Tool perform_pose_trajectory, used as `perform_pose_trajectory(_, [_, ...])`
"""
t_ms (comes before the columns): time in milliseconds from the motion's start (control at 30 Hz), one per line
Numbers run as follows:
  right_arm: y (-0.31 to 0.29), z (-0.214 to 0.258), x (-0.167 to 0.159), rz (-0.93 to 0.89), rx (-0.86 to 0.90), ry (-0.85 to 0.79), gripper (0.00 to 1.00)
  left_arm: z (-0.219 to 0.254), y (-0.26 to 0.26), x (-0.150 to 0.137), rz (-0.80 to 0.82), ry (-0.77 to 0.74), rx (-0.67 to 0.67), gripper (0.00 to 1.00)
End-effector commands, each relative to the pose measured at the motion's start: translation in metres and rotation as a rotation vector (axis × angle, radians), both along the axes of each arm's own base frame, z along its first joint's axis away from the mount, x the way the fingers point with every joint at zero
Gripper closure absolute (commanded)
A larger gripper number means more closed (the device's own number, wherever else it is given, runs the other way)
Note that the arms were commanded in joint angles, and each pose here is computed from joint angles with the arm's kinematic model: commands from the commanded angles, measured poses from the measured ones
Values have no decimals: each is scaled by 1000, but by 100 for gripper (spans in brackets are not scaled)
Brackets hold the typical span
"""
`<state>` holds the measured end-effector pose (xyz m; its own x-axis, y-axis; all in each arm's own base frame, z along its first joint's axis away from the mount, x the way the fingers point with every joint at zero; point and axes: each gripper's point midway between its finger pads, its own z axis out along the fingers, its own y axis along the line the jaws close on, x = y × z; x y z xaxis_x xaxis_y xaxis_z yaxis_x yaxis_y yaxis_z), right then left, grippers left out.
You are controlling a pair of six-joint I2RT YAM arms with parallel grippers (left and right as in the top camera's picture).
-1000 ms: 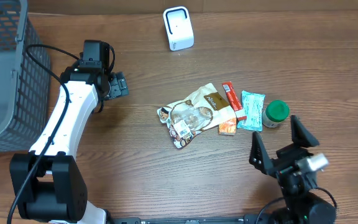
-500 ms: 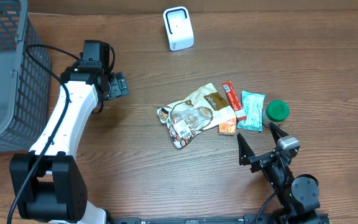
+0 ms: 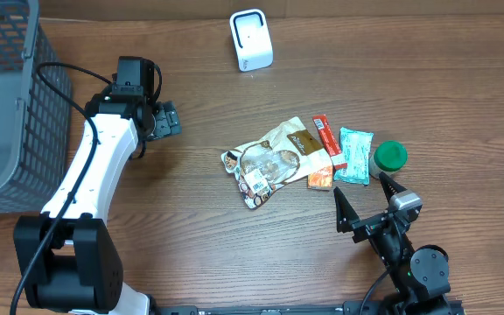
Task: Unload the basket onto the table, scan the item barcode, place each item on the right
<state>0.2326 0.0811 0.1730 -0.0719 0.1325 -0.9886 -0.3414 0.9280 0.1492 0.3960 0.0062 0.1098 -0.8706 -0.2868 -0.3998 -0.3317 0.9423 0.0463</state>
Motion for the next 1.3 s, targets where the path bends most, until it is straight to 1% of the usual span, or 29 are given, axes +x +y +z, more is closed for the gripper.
perform_pose_trajectory(0, [-2,-3,1,-9,3,0,0,4,1,1,-14,-7,19,0])
perform_pose_trajectory(467, [-2,-3,1,-9,3,0,0,4,1,1,-15,-8,19,0])
perform_pose_trajectory(533, [-2,-3,1,-9,3,0,0,9,-3,1,-25,-22,17,0])
perform_pose_trajectory(633, [-2,-3,1,-9,3,0,0,36,-14,0,-51,-94,11,0])
perform_pose_trajectory(767, [-2,-3,1,-9,3,0,0,96,-29,-11,-93,-256,-9,0])
perform_pose_trajectory(867, [-2,-3,1,-9,3,0,0,143,-28,-26,-95,-385,-23,0])
perform_pose_trajectory(933, [-2,-3,1,-9,3,0,0,179,-26,-43,-93,-492,-35,0])
perform_pose_trajectory(1000, [-2,-3,1,-9,3,0,0,201,-24,-55,-92,-557,-42,0])
perform_pose_trajectory(1133, [-2,-3,1,-9,3,0,0,214,-22,-66,-90,-595,-44,0])
perform_pose_trajectory(1233, [-2,-3,1,-9,3,0,0,206,-20,-76,-92,-547,-40,0])
perform_pose_trajectory(1267, [-2,-3,1,-9,3,0,0,203,-19,-84,-92,-526,-38,0])
